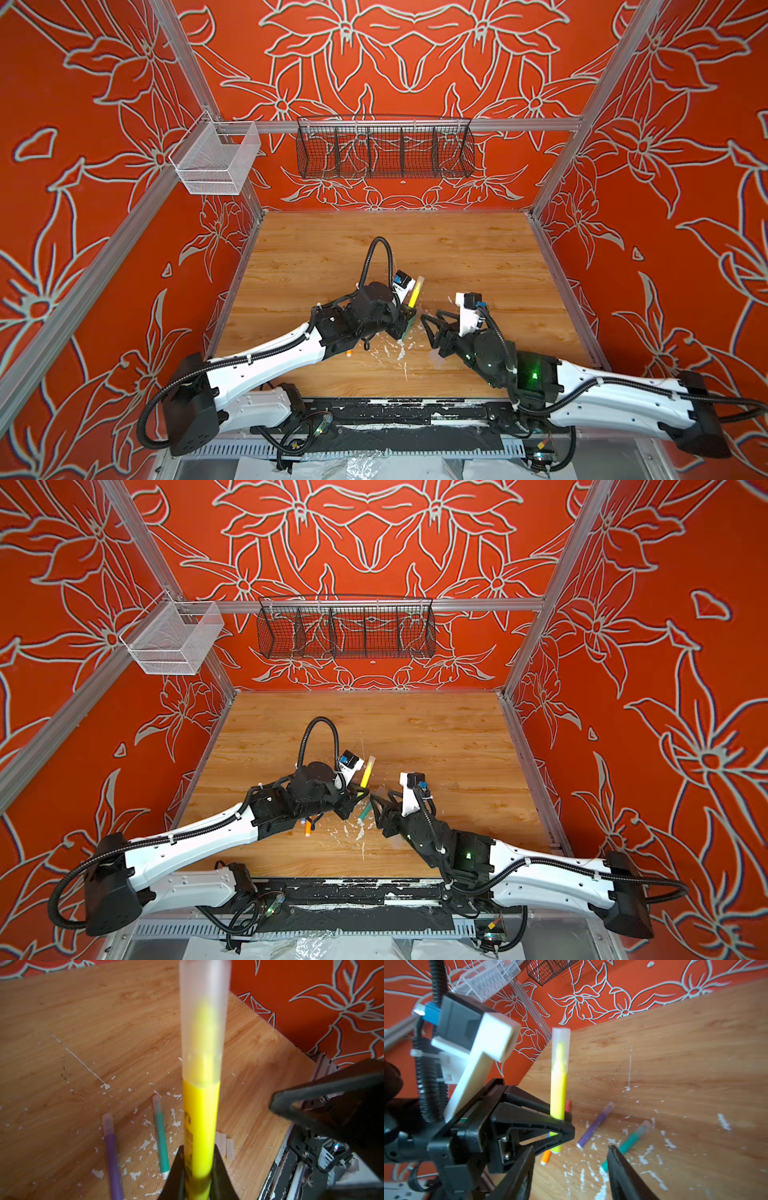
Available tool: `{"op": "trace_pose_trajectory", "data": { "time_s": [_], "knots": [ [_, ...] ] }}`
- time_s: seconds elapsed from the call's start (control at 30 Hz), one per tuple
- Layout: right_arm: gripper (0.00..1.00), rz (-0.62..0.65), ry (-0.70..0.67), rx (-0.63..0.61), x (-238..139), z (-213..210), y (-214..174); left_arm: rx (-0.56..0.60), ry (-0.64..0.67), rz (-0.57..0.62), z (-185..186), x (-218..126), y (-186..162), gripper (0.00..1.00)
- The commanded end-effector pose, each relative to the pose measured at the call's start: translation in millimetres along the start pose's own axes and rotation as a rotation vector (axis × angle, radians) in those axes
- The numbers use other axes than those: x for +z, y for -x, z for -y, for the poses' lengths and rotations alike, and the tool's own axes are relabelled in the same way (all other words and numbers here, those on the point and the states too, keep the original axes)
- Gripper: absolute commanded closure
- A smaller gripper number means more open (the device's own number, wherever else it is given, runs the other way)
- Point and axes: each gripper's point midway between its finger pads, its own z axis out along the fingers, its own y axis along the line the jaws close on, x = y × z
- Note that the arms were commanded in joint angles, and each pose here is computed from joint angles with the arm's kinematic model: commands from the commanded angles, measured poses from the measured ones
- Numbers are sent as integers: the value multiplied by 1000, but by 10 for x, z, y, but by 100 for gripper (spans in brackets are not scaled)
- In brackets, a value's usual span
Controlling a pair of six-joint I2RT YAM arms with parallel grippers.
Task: Insert the pens into the pen caps
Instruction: 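Open the right gripper off the cap while the left lowers the highlighter, then lay the capped yellow highlighter on the table with the left gripper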
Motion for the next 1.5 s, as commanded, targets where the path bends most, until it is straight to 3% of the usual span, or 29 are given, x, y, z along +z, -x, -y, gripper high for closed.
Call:
{"op": "trace_pose_trajectory", "data": {
  "time_s": [0.0, 0.43, 0.73, 1.17, 1.47],
  "knots": [
    [36, 21, -108, -68, -99, 215, 124, -66, 76, -60, -167, 160, -237, 100],
    [20, 123, -436, -99, -471, 1283, 407, -95, 319, -349, -593, 641, -890, 100],
    [15, 111, -618, -158, -490, 1704, 449, -107, 333, -434, -619, 792, -1085, 100],
    [16, 76, -836, -143, -434, 2349, 460, -60, 430, -489, -771, 819, -1114, 100],
    [17, 78, -864, -113, -385, 2502, 401, -37, 335, -479, -566, 948, -886, 94]
  ]
}}
